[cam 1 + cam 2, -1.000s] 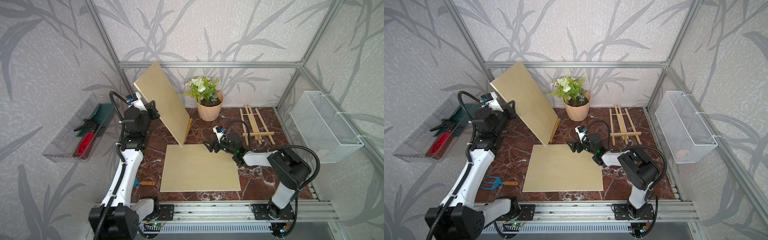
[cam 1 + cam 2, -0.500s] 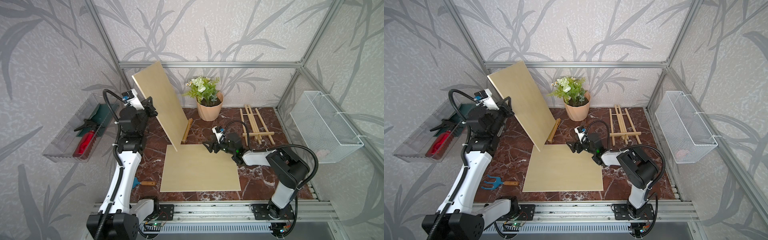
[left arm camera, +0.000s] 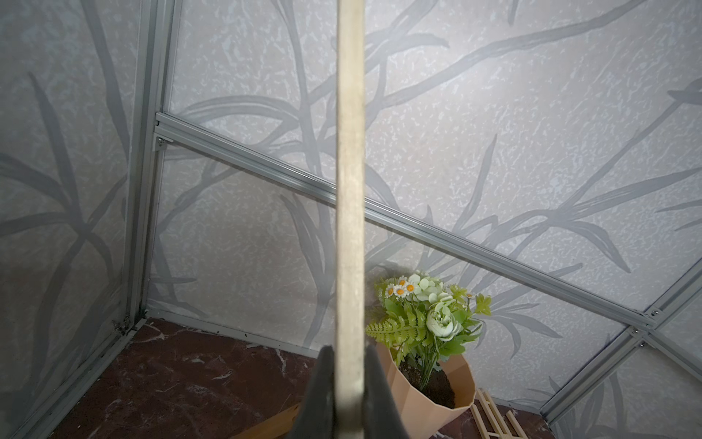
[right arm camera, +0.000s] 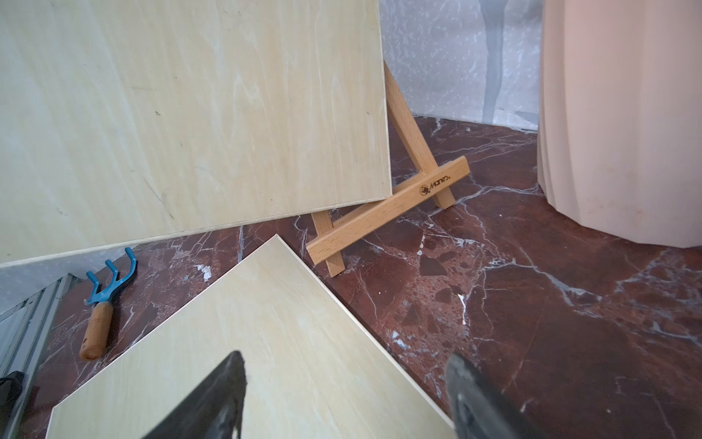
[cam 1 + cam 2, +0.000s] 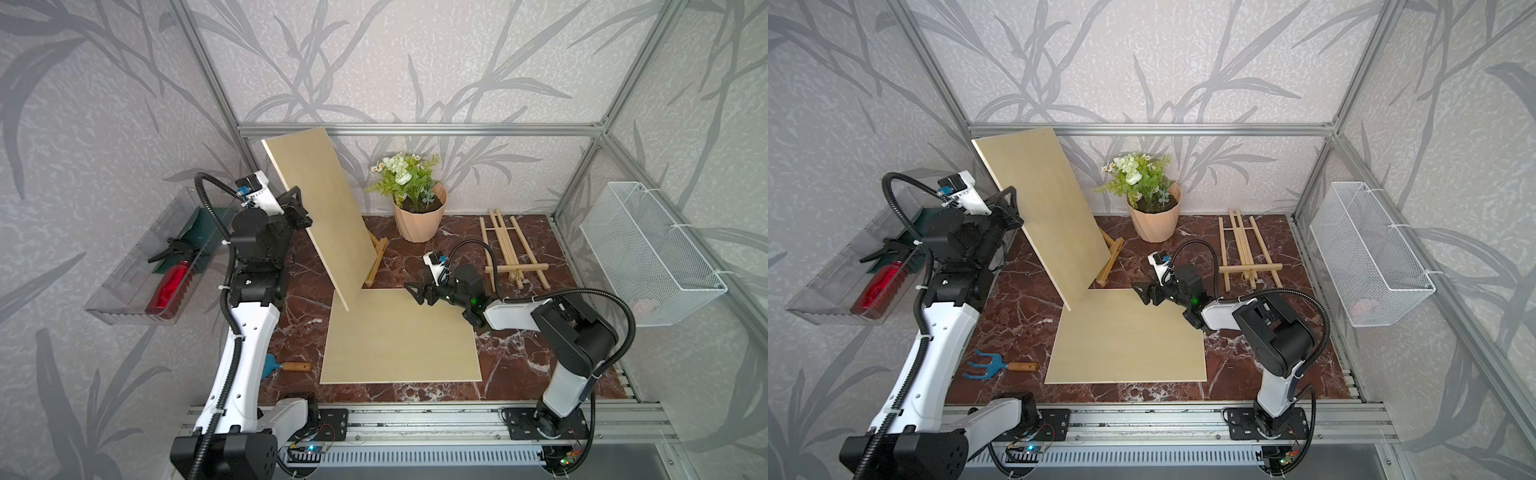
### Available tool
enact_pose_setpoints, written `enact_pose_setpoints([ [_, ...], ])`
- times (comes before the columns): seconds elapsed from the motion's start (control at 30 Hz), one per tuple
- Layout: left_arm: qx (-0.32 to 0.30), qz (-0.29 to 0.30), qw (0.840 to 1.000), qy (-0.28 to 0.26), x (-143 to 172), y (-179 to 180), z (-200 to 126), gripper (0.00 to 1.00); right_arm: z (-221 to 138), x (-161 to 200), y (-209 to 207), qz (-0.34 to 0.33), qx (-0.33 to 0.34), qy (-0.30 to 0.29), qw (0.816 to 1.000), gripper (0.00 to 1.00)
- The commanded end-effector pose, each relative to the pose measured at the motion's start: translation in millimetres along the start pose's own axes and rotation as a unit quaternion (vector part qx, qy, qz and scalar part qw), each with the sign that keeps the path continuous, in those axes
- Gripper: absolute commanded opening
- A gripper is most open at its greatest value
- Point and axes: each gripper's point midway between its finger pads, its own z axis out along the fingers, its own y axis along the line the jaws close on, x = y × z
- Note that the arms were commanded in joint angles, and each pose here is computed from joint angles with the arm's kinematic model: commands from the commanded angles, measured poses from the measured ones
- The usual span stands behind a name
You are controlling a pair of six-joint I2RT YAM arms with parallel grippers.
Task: Disassemble the easel
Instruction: Pick up the drawing board from the easel.
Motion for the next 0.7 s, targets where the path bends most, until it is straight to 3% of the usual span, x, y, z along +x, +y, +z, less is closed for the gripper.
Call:
enact_pose_setpoints([
  [0.0, 0.097, -0.024, 0.979, -0.177, -115, -62, -50, 0.00, 3, -9, 2, 0.002, -0.008, -0.009, 1.000, 0.81],
  [0.67, 0.096, -0.054, 0.974, -0.197, -134, -66, -68, 0.00, 2, -14, 8, 0.019, -0.023, -0.020, 0.999, 0.81],
])
